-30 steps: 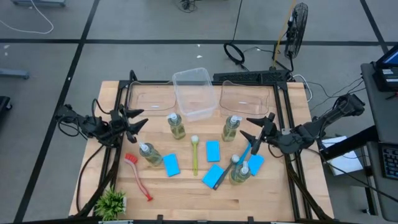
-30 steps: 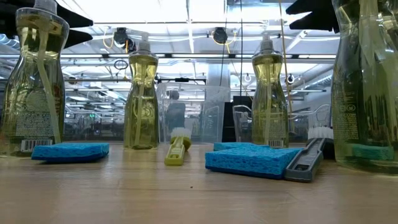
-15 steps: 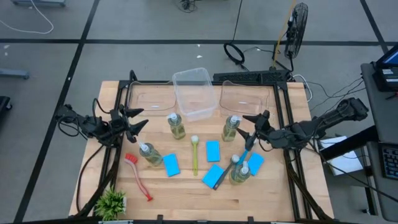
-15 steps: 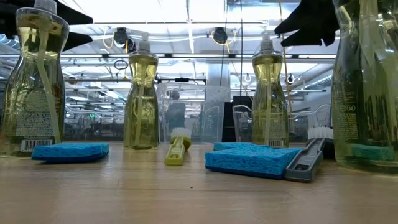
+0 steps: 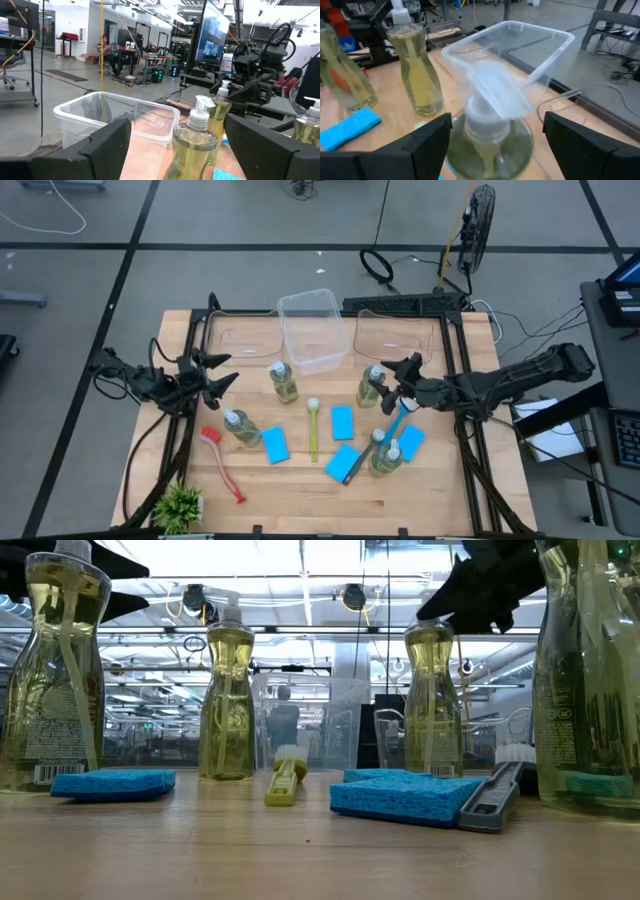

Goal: Pick & Place Kitchen Sink Supplies
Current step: Put the liquid dishwashing soap into the middle transparent bin

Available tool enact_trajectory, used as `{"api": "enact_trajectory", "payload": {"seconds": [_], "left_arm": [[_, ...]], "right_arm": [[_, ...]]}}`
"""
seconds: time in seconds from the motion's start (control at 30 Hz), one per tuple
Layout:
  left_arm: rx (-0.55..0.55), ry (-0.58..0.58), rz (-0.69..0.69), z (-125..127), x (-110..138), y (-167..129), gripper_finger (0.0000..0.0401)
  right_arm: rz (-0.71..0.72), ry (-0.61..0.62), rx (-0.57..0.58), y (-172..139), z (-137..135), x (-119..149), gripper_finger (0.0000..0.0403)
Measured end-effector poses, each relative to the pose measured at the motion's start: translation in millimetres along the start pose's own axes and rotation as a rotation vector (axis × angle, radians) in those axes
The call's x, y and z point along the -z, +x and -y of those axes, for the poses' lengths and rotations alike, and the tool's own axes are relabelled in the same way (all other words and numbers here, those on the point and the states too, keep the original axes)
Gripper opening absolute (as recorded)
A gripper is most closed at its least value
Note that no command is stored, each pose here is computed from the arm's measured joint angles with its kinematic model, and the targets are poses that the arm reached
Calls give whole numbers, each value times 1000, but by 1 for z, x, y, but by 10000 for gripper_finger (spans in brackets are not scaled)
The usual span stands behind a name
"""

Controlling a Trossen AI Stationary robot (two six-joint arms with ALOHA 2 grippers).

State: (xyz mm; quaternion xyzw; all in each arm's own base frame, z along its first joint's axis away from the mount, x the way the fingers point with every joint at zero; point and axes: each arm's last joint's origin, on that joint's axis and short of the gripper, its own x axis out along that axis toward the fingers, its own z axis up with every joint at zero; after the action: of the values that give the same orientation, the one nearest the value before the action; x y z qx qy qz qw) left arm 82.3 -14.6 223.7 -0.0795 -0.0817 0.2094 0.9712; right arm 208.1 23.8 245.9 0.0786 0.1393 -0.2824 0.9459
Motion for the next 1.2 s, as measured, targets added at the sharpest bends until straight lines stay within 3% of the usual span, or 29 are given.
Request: {"api": "enact_trajectory", "payload": {"seconds": [0.27, 0.43, 0.9, 1.2], "left_arm": [[2, -22, 0, 0, 0, 0, 319], [2, -44, -1, 0, 0, 0, 319], [2, -156, 0, 0, 0, 0, 319], [10, -252, 36, 0, -5, 0, 319]], "right_arm": [[4, 4, 17, 11, 4, -1, 303], [6, 25, -15, 19, 2, -2, 276], [54, 31, -26, 20, 0, -7, 102], [135, 88, -96, 19, -4, -16, 100]]}}
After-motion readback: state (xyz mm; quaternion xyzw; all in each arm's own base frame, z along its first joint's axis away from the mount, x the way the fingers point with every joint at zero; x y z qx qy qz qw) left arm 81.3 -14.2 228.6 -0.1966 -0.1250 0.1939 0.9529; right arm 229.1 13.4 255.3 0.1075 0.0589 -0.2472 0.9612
